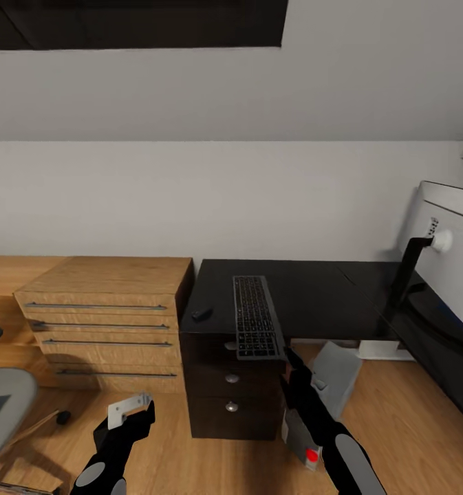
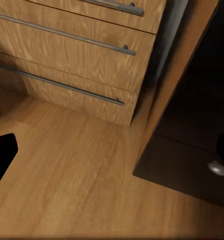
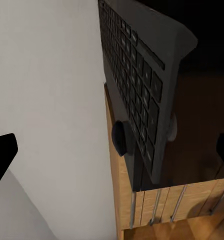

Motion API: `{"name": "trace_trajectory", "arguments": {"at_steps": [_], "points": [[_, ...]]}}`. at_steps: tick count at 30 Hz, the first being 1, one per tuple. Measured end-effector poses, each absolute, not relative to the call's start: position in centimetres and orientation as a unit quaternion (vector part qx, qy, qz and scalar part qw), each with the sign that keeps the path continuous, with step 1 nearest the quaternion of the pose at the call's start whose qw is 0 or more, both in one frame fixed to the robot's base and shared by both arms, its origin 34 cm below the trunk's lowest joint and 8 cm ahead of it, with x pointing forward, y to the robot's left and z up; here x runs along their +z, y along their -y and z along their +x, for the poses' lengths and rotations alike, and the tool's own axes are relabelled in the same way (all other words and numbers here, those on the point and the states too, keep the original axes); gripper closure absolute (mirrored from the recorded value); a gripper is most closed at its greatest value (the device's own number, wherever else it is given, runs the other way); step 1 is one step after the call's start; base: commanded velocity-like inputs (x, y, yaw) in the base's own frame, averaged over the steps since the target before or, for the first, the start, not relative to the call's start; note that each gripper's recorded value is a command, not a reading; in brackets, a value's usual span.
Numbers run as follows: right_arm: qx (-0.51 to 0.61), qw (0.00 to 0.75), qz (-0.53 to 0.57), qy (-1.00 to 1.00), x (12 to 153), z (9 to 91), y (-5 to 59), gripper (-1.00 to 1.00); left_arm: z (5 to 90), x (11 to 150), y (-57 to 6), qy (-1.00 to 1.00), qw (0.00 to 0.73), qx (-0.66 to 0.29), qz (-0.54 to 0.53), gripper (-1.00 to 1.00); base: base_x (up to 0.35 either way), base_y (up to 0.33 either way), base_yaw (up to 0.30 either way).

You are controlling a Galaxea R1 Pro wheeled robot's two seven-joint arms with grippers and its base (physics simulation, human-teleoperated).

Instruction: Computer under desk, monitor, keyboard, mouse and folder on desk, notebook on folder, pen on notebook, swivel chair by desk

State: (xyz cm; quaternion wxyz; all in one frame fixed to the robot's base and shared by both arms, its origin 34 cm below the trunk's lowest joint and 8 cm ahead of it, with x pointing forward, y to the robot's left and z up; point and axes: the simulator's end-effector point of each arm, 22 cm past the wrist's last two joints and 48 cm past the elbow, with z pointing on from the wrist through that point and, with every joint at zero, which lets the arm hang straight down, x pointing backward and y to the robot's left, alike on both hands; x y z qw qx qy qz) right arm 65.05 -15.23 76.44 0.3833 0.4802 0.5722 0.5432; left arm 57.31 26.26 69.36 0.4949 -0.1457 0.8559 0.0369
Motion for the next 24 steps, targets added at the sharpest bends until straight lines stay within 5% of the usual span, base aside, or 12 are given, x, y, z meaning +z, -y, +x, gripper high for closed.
{"name": "trace_trajectory", "arguments": {"at_steps": [13, 24], "points": [[0.523, 0.402, 0.474, -0.584, 76.0, 65.2, 17.9, -1.0, 57.3, 69.3, -26.3, -0.856, 0.494, 0.037, -0.146, -1.0, -0.03, -0.335, 0.0], [0.527, 0.439, 0.444, -0.576, 80.4, 65.8, 20.0, -1.0, 57.4, 70.1, -26.2, -0.856, 0.494, 0.035, -0.147, -1.0, -0.038, -0.078, 0.0]]}}
